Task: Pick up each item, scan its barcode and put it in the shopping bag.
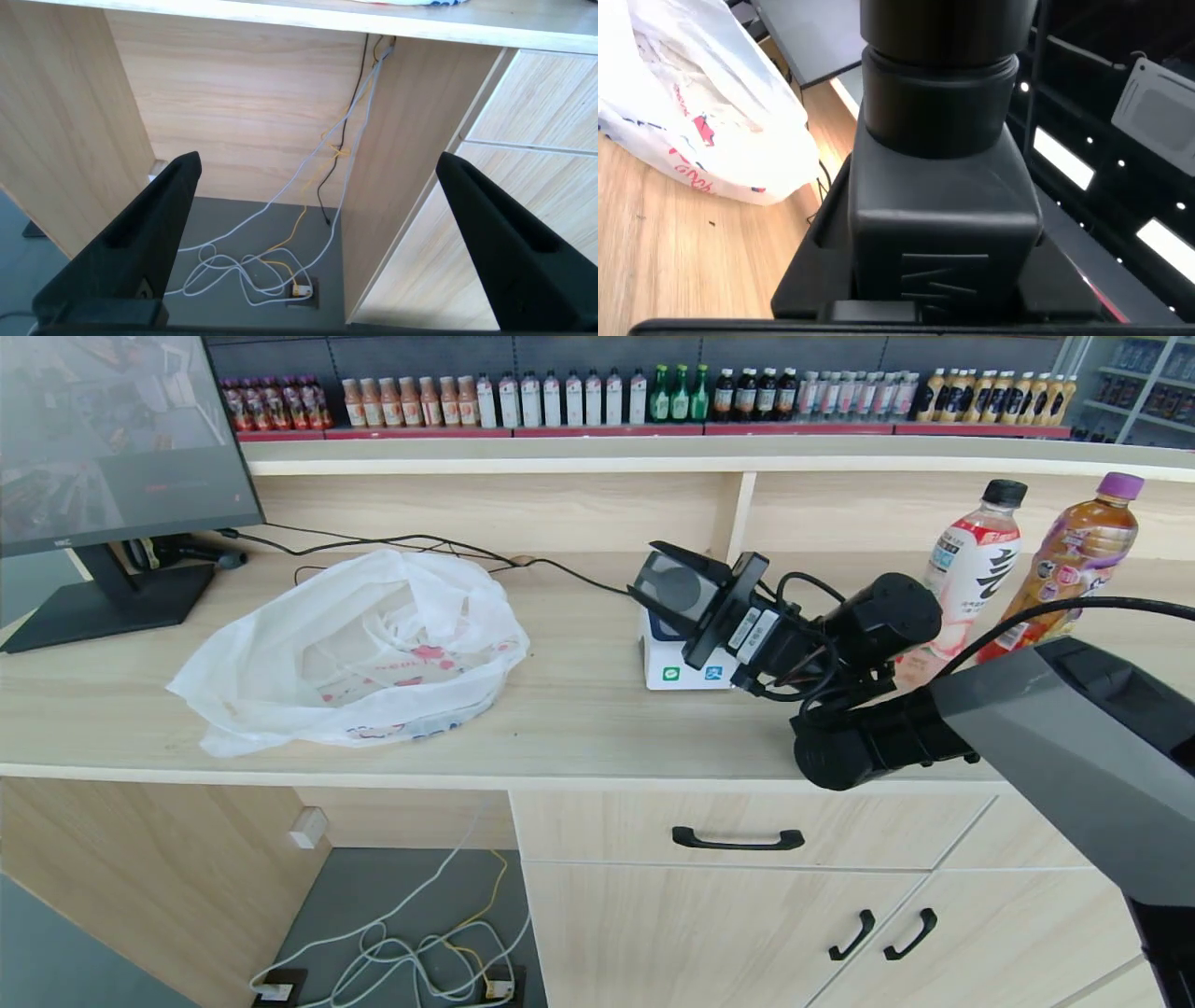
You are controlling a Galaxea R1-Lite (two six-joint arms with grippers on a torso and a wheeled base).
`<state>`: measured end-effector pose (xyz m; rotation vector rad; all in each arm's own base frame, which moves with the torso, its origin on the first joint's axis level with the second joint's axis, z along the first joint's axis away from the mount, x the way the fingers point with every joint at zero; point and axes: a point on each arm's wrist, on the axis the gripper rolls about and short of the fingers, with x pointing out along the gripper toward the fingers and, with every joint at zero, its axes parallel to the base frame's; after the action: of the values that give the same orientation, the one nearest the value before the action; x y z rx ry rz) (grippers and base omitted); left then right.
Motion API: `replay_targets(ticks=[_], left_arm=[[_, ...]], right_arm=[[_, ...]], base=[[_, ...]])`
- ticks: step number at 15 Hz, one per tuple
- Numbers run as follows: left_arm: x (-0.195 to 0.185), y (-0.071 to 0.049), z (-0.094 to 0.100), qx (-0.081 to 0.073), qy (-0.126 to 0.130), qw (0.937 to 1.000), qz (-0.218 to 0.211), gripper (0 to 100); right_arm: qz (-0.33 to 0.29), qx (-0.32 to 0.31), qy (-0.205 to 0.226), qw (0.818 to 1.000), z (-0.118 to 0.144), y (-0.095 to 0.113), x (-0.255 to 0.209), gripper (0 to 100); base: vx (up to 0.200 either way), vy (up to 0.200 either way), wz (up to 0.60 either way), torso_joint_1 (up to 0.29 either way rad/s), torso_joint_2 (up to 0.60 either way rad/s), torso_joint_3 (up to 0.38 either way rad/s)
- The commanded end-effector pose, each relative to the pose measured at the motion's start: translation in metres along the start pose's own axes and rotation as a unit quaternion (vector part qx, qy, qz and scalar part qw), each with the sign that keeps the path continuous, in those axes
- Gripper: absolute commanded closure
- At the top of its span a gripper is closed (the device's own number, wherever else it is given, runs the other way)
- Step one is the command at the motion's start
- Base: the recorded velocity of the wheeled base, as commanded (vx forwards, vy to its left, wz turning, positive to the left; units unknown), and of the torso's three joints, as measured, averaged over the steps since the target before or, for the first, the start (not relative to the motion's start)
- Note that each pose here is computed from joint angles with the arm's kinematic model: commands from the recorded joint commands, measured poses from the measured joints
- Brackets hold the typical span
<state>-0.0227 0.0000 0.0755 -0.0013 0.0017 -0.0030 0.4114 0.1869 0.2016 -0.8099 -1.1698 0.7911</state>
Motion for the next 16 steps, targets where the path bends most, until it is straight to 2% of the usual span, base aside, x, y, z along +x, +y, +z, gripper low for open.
replay_targets(ticks=[1, 16], left_arm=[[0.000, 0.000, 0.000, 0.000, 0.000, 1.0000, 0.000, 0], [0.000, 0.000, 0.000, 0.001, 0.000, 1.0000, 0.000, 0]], right_arm=[[0.003, -0.001, 0.012, 1.000, -0.006, -0.002, -0.009, 100], [0.013, 0.007, 0.031, 0.999, -0.019, 0.012, -0.021, 100]], base=[[0.000, 0.000, 0.00, 0.000, 0.00, 0.000], [0.000, 0.000, 0.00, 0.000, 0.00, 0.000]])
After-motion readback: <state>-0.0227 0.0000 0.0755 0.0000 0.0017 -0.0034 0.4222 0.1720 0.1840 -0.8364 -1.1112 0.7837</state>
